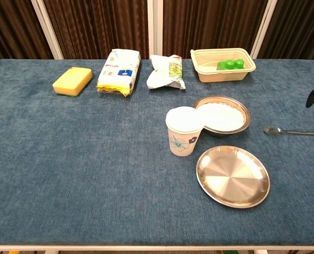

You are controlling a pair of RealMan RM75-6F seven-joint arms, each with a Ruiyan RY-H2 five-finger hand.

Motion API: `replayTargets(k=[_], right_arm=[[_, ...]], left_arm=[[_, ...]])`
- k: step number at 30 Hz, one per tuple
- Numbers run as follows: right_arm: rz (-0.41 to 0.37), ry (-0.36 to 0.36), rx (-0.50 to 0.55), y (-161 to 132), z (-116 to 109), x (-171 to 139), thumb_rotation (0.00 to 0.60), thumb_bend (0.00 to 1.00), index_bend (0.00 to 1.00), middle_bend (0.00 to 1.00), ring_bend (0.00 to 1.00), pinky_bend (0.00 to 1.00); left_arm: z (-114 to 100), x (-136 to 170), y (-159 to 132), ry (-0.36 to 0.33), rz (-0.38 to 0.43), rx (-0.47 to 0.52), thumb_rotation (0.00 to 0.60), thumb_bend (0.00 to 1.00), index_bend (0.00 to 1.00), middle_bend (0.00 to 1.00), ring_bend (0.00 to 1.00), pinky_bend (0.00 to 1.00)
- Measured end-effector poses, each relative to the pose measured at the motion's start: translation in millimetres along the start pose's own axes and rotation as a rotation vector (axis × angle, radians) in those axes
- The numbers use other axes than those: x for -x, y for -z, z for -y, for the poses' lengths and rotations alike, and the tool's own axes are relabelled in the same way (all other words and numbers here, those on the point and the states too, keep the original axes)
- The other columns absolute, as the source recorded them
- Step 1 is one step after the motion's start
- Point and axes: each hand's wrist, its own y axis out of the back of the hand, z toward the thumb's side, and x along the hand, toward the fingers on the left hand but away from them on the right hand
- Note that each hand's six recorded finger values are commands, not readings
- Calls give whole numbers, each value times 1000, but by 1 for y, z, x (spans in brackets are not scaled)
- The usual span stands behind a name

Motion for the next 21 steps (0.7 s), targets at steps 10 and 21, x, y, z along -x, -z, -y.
replayTargets(k=[10,21], right_arm=[[-17,-37,-54,-12,23,25,600,158,429,493,162,37],[-34,-44,-63,-19,36,35,600,162,461,489,161,45]], left_arm=[[2,-1,0,10,-1,5,600,87,216,137,71,48],[5,0,1,20,-6,14,600,86,216,137,71,48]])
